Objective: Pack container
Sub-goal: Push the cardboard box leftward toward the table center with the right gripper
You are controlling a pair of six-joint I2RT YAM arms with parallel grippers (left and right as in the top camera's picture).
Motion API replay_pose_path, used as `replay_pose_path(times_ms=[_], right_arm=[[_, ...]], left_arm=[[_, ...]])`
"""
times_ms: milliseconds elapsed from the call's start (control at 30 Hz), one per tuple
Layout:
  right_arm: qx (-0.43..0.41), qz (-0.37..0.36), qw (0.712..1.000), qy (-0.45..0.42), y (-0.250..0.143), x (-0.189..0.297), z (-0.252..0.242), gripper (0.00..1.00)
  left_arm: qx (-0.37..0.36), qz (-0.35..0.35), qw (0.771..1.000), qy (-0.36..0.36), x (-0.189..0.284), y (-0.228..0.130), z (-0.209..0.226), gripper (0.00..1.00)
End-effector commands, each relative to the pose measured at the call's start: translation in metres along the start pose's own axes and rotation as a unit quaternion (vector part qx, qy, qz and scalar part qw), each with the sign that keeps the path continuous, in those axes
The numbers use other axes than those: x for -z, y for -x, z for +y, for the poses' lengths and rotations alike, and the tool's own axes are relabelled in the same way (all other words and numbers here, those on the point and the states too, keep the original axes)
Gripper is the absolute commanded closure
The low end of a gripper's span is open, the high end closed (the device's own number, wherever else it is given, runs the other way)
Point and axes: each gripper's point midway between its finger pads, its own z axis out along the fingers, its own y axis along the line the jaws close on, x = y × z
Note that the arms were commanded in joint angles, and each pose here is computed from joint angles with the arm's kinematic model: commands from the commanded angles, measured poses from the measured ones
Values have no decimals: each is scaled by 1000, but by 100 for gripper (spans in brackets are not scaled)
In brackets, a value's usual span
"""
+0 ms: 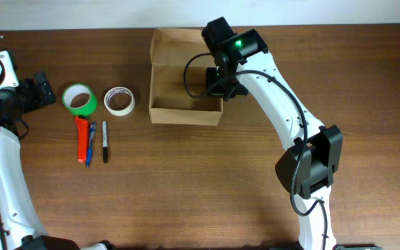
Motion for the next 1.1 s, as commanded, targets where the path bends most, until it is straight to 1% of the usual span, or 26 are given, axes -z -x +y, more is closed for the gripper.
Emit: replay_pose_path(times_ms=[0, 67, 133, 233, 300, 367, 400, 533, 767, 933, 1067], right_arm=[[23, 6, 1000, 3, -3, -6, 3, 97], [42, 5, 999, 3, -2, -6, 3, 96], [85, 2, 996, 4, -1, -6, 3, 97], [187, 1, 982, 3, 0, -6, 1, 97], [291, 7, 957, 3, -1, -6, -2, 96], [351, 13, 936, 2, -4, -6, -4, 96], [364, 15, 931, 2, -4, -6, -5, 96], [376, 8, 927, 2, 0, -8, -6, 96], [368, -20, 930, 14, 19, -33, 7, 96], [326, -10, 945, 16, 24, -64, 7, 97], [300, -14, 954, 17, 32, -75, 3, 97]], left_arm=[[-8, -11, 1000, -3, 4, 8, 0, 0], [-8, -11, 1000, -3, 4, 9, 0, 0], [-8, -11, 1000, -3, 4, 8, 0, 0], [-8, -11, 1000, -3, 4, 8, 0, 0], [-8, -11, 1000, -3, 4, 9, 0, 0], [-8, -11, 1000, -3, 4, 9, 0, 1], [-8, -11, 1000, -3, 4, 9, 0, 0], [-8, -11, 1000, -3, 4, 8, 0, 0], [-8, -11, 1000, -3, 4, 8, 0, 0], [-8, -11, 1000, -3, 4, 8, 0, 0], [-8, -11, 1000, -3, 4, 8, 0, 0]])
